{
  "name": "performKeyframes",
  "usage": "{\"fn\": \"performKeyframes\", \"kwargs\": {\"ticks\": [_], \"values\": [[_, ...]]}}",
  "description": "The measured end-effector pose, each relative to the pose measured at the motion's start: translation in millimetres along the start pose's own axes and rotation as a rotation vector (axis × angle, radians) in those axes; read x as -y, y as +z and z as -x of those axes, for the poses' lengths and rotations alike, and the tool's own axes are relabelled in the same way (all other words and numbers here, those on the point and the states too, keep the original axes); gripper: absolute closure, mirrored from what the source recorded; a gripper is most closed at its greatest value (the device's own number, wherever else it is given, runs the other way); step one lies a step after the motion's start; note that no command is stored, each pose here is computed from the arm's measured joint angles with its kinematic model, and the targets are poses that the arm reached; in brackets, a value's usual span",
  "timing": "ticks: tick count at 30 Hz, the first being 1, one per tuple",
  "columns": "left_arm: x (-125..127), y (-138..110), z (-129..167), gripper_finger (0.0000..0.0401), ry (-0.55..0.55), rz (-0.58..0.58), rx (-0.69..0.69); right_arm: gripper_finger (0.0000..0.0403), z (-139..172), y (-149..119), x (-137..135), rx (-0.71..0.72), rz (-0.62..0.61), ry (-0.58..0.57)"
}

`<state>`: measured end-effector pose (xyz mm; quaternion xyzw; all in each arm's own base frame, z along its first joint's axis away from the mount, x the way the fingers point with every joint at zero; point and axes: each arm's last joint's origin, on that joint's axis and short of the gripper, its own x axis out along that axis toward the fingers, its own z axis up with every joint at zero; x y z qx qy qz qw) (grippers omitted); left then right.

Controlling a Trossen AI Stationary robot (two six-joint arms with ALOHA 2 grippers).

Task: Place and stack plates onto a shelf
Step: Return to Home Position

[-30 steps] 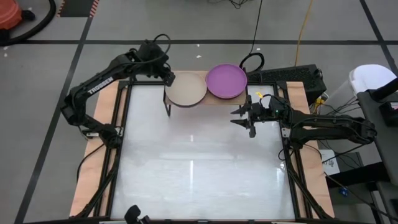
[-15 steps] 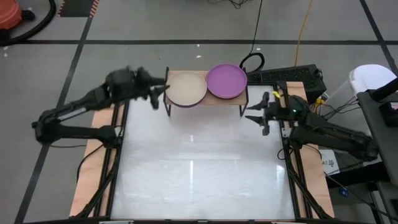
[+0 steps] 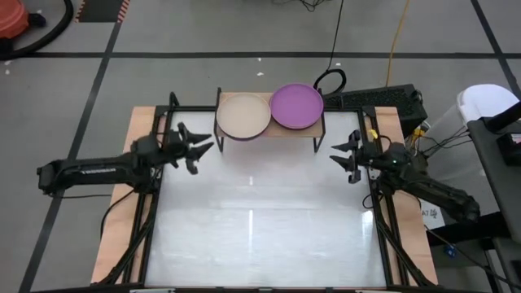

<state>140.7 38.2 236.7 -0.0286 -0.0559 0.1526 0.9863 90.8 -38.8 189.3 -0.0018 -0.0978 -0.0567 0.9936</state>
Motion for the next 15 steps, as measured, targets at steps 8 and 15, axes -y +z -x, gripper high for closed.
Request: {"fn": "performKeyframes", "kwargs": {"ticks": [8,15], "values": [[-3.2,-49.8,15.8,0.0247,-0.005,0.061,0.021,0.0245,0.8,-0.5,0.7,0.003,-0.023,-0.032],[-3.8,-56.1,18.6,0.0247,-0.005,0.075,0.024,0.0245,0.7,-4.2,0.9,-0.033,-0.037,-0.03]]}}
